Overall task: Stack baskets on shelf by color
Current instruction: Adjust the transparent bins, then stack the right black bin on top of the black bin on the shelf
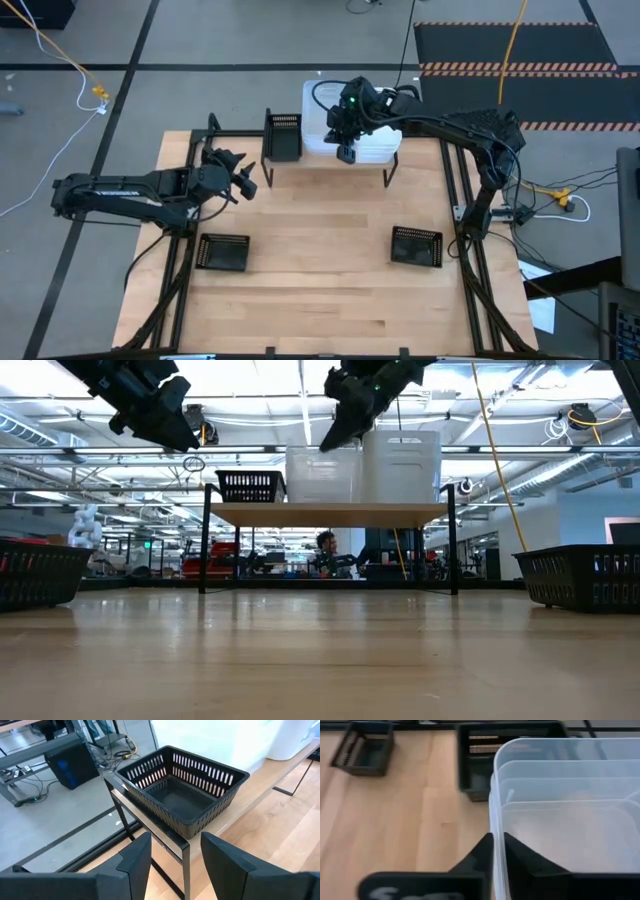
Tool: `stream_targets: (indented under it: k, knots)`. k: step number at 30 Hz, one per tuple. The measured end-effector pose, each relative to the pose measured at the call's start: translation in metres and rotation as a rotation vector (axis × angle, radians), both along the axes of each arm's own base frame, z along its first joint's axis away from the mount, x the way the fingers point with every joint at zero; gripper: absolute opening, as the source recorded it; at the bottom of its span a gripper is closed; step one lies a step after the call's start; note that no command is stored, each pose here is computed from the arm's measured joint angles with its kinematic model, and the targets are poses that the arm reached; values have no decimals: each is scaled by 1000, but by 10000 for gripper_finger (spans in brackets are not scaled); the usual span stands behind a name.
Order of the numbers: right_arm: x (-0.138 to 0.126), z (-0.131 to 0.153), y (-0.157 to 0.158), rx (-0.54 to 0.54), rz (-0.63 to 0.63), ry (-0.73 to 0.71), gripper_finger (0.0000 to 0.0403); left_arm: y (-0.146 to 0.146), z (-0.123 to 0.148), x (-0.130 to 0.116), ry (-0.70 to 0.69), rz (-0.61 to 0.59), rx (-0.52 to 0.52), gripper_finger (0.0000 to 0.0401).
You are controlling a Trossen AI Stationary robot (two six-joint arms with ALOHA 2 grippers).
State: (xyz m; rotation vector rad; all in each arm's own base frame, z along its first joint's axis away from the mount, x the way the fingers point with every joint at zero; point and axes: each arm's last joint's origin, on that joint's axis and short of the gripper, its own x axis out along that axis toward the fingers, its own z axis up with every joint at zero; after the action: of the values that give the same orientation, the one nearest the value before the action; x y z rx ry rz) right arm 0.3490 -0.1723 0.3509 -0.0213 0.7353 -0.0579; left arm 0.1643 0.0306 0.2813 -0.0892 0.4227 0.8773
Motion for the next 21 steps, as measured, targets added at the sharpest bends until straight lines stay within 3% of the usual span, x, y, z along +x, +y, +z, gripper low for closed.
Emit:
stream_targets:
  k: [3,14,21]
  knots:
    - [-2,4,7,4,15,7,4,0,0,0,1,0,0,175]
    - [-4,9,23,28,31,16,30,0,-1,0,5,-7,-6,175]
    - [-26,43,41,-37,70,-63,85,0,-2,-1,16,-6,-11,175]
